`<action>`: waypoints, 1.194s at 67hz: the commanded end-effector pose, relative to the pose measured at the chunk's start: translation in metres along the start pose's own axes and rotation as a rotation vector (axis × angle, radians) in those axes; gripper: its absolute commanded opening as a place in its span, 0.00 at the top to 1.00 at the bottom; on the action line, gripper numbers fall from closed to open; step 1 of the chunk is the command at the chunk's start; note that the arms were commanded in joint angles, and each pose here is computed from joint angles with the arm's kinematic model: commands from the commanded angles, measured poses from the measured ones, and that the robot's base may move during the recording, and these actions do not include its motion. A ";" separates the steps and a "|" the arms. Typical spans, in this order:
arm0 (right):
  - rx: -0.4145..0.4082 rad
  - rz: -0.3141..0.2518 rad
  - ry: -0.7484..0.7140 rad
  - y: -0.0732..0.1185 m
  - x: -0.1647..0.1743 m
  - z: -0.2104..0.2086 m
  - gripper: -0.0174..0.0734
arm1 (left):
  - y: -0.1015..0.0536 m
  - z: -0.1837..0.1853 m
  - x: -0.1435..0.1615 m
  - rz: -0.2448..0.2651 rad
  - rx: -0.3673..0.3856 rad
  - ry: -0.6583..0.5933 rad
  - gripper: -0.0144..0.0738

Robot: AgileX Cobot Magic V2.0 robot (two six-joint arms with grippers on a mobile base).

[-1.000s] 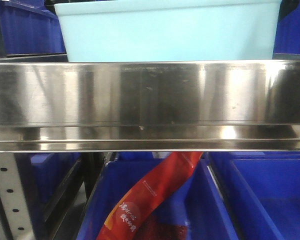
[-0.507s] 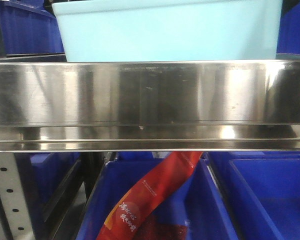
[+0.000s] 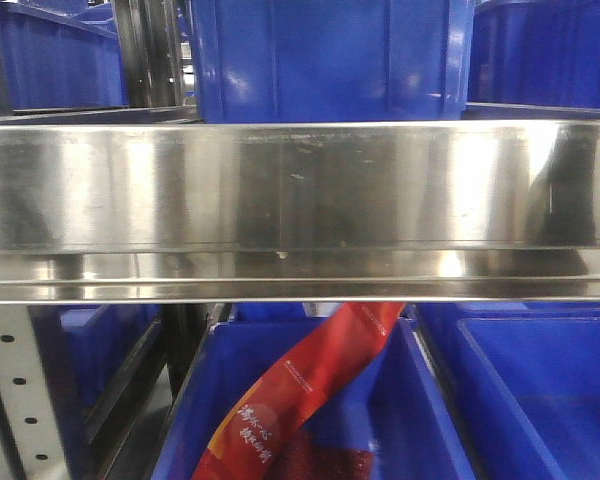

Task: Fetch blue bin and place on conveyor start
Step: 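Hold the teal bin with both grippers while backing away from the shelf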

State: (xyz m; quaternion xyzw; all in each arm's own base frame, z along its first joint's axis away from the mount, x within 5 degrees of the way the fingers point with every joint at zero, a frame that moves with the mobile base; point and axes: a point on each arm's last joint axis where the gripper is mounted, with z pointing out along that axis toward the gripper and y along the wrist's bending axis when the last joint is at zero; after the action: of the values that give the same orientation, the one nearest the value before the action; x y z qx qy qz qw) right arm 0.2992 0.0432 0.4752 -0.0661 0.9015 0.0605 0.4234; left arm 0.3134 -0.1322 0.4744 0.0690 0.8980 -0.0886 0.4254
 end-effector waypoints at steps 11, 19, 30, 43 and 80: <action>0.012 0.001 -0.337 0.002 -0.023 -0.041 0.98 | -0.005 -0.047 -0.024 0.010 0.081 -0.321 0.96; 0.012 0.001 -0.333 0.002 -0.023 -0.040 0.98 | -0.005 -0.047 -0.024 0.008 0.082 -0.314 0.96; 0.012 0.001 -0.330 0.002 -0.023 -0.040 0.98 | -0.004 -0.045 -0.022 0.009 0.076 -0.297 0.96; 0.012 0.001 -0.335 0.002 -0.023 -0.040 0.98 | -0.004 -0.045 -0.022 0.010 0.075 -0.300 0.96; 0.012 0.001 -0.352 0.002 -0.025 -0.040 0.98 | -0.007 -0.048 -0.030 0.011 0.101 -0.392 0.96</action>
State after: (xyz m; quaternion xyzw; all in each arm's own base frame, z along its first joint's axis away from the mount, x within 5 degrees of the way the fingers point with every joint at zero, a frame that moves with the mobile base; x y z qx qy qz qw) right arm 0.2855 0.0414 0.5123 -0.0558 0.8312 0.0675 0.5490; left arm 0.3015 -0.1253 0.5165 0.0691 0.8178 -0.1172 0.5592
